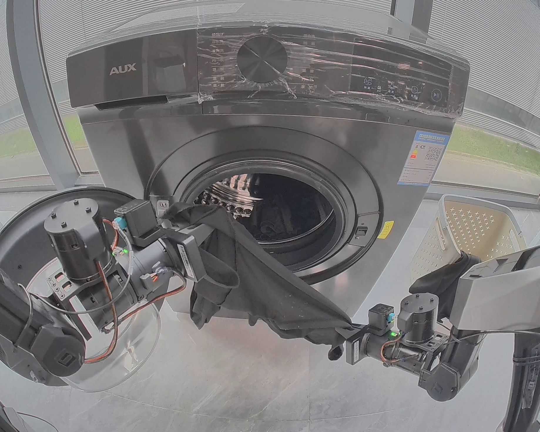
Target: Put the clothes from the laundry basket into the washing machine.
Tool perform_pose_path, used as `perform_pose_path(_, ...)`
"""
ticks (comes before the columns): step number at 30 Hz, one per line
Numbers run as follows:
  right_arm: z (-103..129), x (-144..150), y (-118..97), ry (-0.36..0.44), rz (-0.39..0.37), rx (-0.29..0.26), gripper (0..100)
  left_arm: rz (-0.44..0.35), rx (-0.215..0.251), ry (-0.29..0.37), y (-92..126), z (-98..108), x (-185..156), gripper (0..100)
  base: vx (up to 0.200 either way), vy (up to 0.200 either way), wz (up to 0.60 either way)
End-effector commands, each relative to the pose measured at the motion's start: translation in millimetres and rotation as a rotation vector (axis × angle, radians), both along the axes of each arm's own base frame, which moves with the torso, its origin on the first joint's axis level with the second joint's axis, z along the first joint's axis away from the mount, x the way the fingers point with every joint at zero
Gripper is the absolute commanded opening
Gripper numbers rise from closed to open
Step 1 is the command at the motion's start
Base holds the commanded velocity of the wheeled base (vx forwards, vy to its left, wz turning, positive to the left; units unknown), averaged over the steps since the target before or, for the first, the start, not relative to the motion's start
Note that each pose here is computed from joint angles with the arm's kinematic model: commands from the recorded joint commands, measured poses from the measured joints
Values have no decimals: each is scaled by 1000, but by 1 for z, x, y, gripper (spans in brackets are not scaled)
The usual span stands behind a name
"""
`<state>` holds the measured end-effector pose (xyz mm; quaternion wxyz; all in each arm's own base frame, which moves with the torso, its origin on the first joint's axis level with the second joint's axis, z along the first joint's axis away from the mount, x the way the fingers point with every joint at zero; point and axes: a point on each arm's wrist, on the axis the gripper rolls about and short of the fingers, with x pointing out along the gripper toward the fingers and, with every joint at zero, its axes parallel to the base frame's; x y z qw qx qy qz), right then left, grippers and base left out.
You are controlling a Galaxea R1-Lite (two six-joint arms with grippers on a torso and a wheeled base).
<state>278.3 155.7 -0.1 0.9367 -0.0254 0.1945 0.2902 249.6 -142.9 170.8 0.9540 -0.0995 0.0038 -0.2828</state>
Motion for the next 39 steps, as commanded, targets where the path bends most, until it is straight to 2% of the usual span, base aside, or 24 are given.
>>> perform_pose_path(1, 21, -3, 1, -57, 10, 33, 0, -5, 24, 39, 4, -14, -7, 0, 0, 0, 0)
perform_pose_path(2, 21, -3, 1, -57, 10, 33, 0, -5, 24, 39, 4, -14, -7, 0, 0, 0, 0)
perform_pose_path(3, 36, -2, 0, -100, 9, 55, 0, -8, 31, 46, 7, -19, -12, 0, 0, 0, 0)
perform_pose_path(8, 63, -11, -5, -165, 14, 95, 0, -8, 39, 53, 13, -32, -22, 0, 0, 0, 0)
perform_pose_path(13, 81, -26, -14, -192, 13, 120, 0, 2, 33, 52, 21, -40, -30, 0, 0, 0, 0)
perform_pose_path(18, 87, -39, -21, -204, 12, 148, 0, 22, 41, 52, 26, -47, -27, 0, 0, 0, 0)
perform_pose_path(19, 88, -46, -23, -211, 17, 172, 0, 33, 44, 56, 27, -52, -24, 0, 0, 0, 0)
perform_pose_path(23, 84, -53, -22, -169, 37, 195, 0, 41, 52, 67, 31, -61, -21, 0, 0, 0, 0)
perform_pose_path(31, 100, -42, -8, -251, 52, 245, 0, 27, 68, 100, 31, -68, -27, 0, 0, 0, 0)
perform_pose_path(35, 108, -41, -7, -271, 34, 272, 0, 16, 78, 97, 31, -68, -28, 0, 0, 0, 0)
perform_pose_path(39, 108, -42, -5, -270, 42, 275, 0, 18, 99, 101, 33, -71, -29, 0, 0, 0, 0)
